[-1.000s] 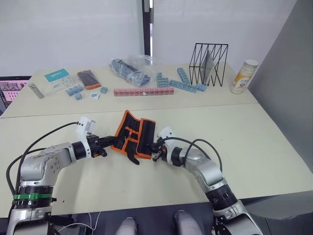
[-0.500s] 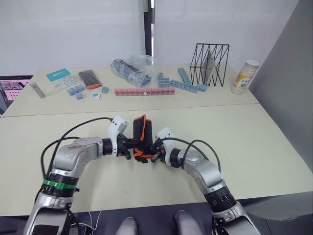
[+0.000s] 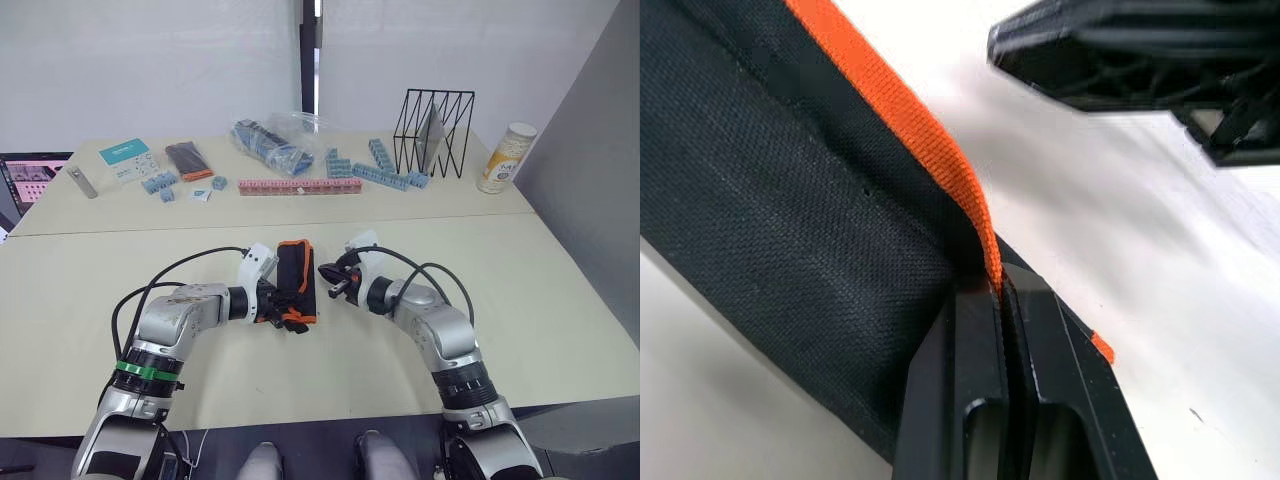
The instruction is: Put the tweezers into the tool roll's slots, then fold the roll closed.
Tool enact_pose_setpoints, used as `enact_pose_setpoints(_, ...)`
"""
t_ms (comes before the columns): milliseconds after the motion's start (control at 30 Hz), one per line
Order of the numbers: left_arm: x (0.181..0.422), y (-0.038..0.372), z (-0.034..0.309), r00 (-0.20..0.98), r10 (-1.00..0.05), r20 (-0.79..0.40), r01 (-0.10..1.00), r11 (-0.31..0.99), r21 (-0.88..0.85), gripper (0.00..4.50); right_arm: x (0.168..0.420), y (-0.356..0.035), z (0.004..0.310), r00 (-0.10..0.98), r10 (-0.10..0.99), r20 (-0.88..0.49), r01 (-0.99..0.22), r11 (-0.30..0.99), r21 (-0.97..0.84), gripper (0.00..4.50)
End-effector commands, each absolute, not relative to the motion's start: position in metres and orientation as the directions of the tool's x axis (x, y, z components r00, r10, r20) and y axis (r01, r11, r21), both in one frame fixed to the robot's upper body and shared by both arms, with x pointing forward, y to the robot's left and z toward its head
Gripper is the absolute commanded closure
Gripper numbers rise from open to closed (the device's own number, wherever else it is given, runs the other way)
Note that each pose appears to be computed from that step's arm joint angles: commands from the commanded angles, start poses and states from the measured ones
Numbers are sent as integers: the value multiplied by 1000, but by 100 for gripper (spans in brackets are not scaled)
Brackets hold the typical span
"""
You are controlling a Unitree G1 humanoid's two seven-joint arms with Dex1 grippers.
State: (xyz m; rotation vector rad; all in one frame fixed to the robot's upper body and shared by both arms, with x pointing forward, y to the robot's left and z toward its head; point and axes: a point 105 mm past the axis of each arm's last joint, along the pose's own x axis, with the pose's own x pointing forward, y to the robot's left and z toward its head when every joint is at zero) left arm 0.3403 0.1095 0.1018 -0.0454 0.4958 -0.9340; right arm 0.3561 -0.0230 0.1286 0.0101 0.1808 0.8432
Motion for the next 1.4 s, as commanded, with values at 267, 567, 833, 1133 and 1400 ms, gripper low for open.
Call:
enact_pose_setpoints(267,337,112,73,469,-716,-517,751,631,-192,448,385,3,125,607,764,-218,-791,608,-72,450)
enact_pose_setpoints(567,336,113,85,483,-741,-467,756,622,-206,363,389,-8,74,585,702,-406,-775,631,-27,450)
enact_pose_setpoints(833,315,138,138,412,-853,-321,856,483,-184,103,386,-4,69,570,709,-414,-785,620,-19,450)
enact_pose_setpoints(1133,325,153,148,393,-891,-226,895,427,-127,250,381,5,71,554,727,-406,-800,600,-18,450)
enact_pose_setpoints(1400,333,120,107,341,-900,-272,923,375,-86,446,374,12,71,539,735,-411,-814,580,-29,450)
